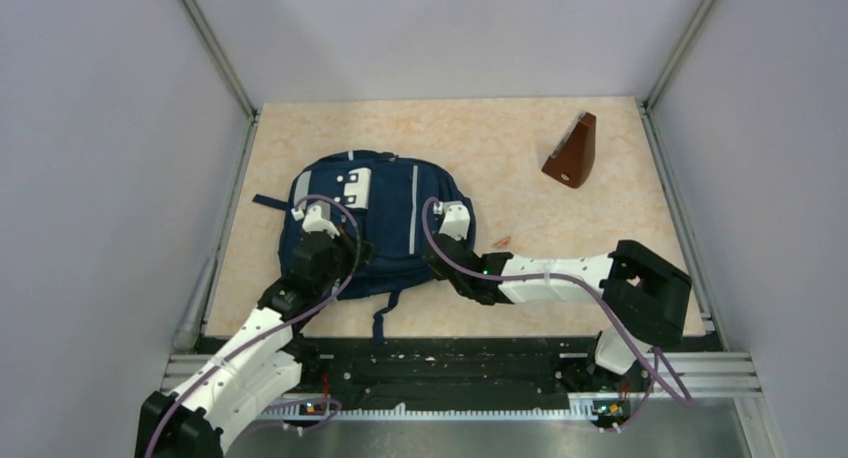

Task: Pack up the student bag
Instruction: Zip the student bag at the center of the board.

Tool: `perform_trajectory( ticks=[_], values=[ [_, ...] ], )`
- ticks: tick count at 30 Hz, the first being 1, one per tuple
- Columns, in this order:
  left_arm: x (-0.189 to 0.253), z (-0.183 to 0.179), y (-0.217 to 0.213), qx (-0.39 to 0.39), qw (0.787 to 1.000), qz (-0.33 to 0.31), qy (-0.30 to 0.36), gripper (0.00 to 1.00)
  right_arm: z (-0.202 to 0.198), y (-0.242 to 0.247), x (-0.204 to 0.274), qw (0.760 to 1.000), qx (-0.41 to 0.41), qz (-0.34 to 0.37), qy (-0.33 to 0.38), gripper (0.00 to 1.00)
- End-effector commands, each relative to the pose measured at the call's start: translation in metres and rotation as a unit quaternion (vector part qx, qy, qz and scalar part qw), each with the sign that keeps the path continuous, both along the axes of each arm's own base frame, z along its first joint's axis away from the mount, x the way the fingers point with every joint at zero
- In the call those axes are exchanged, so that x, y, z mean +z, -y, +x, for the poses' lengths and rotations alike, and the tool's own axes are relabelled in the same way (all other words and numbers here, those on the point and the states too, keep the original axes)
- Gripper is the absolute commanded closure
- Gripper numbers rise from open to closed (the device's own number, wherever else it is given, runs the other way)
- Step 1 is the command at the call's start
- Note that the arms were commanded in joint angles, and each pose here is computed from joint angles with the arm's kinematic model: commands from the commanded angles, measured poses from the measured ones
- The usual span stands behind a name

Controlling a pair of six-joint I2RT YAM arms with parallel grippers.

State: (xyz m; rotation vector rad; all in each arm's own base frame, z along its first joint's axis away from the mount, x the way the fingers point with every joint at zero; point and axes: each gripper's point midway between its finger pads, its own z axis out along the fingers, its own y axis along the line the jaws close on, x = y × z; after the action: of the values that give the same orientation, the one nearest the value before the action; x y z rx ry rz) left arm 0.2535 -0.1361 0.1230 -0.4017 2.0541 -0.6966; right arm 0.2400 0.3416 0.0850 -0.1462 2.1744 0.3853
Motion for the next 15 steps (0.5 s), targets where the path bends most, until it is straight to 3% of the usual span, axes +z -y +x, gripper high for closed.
perform_trajectory(
  ticks=[1,15],
  values=[
    [0.023,0.011,-0.016,0.036,0.998,0.017,0.040,1.00,0.010,0.015,0.011,0.999,0.019,-0.030,0.015,1.00],
    [0.016,0.000,-0.041,0.078,0.996,0.047,0.024,1.00,0.051,0.033,0.023,0.994,0.074,-0.078,0.024,1.00]
  ],
)
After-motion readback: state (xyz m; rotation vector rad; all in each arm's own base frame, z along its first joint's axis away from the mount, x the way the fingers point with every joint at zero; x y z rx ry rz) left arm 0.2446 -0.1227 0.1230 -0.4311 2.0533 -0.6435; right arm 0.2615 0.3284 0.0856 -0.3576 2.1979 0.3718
